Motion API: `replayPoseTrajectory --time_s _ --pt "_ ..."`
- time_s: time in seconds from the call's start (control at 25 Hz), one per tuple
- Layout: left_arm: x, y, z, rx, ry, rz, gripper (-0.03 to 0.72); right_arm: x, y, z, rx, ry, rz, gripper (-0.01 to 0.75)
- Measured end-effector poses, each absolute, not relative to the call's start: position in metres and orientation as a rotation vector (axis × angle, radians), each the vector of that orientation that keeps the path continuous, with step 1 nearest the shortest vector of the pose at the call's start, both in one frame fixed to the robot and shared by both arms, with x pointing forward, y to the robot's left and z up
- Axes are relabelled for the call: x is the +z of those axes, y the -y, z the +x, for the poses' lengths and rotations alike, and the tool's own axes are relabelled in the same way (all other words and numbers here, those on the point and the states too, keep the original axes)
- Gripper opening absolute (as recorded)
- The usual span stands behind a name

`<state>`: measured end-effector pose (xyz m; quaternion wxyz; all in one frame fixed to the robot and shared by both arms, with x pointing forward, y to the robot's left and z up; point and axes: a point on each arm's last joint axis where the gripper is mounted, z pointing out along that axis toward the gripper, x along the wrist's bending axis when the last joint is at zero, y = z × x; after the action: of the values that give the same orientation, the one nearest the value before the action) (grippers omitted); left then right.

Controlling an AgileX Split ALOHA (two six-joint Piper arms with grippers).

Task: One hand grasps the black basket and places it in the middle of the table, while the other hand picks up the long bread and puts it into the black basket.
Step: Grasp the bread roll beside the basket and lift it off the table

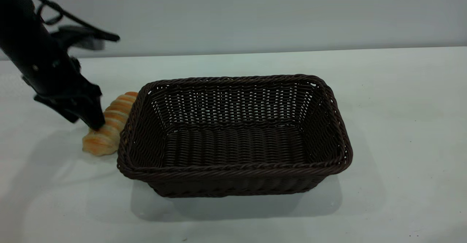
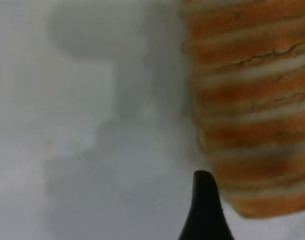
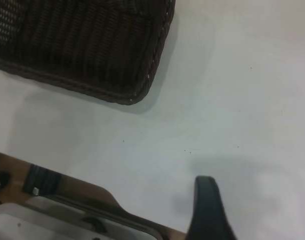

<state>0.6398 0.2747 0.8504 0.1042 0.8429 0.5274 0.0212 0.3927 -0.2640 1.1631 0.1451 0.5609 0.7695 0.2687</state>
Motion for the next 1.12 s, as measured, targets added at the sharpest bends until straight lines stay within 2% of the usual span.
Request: replayPoseTrajectory --time_s 0.24,0.44,0.6,0.68,0.76,0.8,0.88,1.12 --pt "0.834 -0.270 0.641 0.030 -1.494 2.472 0.568 1.163 0.264 0.393 0.777 -2.212 1.625 0.547" --pt "0.824 -0.270 0.642 0.027 -1.502 2.475 0.508 1.163 0.264 0.393 0.779 -2.207 1.635 0.547" --pt "0.817 -0.270 0.642 0.012 -1.543 2.455 0.409 1.163 0.264 0.393 0.779 -2.207 1.634 0.547" --pt "0.817 -0.271 0.643 0.016 -1.569 2.438 0.334 1.163 0.264 0.393 0.779 -2.207 1.634 0.547" --pt "0.820 -0.271 0.643 0.024 -1.589 2.428 0.225 1.163 0.264 0.393 0.778 -2.207 1.634 0.548" --pt "0.823 -0.272 0.644 0.038 -1.590 2.431 0.161 1.163 0.264 0.393 0.777 -2.207 1.634 0.548" --pt "0.834 -0.274 0.645 0.073 -1.599 2.432 0.087 1.163 0.264 0.393 0.776 -2.206 1.634 0.548" --pt "0.924 -0.274 0.647 0.322 -1.544 2.323 0.075 1.163 0.264 0.393 0.774 -2.209 1.628 0.548"
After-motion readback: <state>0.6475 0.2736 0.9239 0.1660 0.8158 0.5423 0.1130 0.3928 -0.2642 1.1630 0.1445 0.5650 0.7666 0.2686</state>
